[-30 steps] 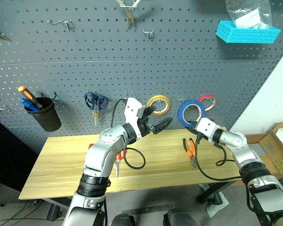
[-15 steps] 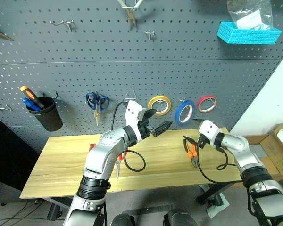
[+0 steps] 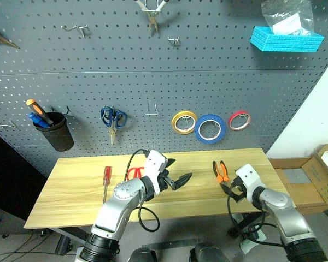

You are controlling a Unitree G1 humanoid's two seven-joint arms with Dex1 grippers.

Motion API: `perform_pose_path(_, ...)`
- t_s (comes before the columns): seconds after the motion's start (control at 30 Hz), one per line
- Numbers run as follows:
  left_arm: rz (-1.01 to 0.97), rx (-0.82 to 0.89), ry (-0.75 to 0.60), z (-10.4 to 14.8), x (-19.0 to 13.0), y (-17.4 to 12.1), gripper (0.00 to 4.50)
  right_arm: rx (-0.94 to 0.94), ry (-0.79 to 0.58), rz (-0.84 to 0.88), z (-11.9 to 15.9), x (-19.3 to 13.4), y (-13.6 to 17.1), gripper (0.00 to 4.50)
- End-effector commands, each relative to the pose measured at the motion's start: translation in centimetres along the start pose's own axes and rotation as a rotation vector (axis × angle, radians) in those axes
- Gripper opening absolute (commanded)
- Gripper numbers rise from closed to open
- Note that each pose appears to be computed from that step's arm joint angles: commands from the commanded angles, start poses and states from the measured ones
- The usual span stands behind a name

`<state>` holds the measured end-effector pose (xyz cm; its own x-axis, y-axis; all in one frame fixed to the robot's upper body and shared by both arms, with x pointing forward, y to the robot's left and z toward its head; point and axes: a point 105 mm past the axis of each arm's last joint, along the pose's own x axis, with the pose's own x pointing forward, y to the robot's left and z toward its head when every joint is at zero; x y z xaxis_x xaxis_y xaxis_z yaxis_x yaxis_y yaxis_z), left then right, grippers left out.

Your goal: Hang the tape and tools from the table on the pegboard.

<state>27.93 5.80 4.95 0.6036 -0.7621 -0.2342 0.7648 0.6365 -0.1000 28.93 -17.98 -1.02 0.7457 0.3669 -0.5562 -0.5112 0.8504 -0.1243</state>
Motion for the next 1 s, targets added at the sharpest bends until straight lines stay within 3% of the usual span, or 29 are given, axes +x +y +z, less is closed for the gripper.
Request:
perform_pose_path(0.03,-0.003,0.02,-0.028,0.6,0.5,-0.6,4.5,0.124,0.016,-0.064,2.1,0.7,-0.9,4.48)
perform_pose_path(0.3,-0.064,0.034,-0.035,1.4,2.0,-2.2,4.5,0.301,0.126,-0.21,3.1,2.5,-4.7,4.48)
perform_pose_path(0.37,-0.062,0.067,-0.029,1.6,2.2,-2.0,4.5,0.264,0.14,-0.253,3.3,2.9,-6.1,4.48)
perform_pose_path(0.47,-0.048,0.076,-0.028,1.7,1.9,-1.7,4.5,0.35,0.176,-0.309,3.2,3.3,-7.7,4.48)
perform_pose_path(0.73,-0.049,0.047,-0.001,0.7,0.6,-2.7,4.5,0.523,0.226,-0.367,3.6,4.1,-9.5,4.48)
perform_pose_path(1.0,-0.029,0.023,0.007,0.4,-0.1,-3.1,4.5,0.477,0.227,-0.387,4.5,4.5,-10.2,4.48)
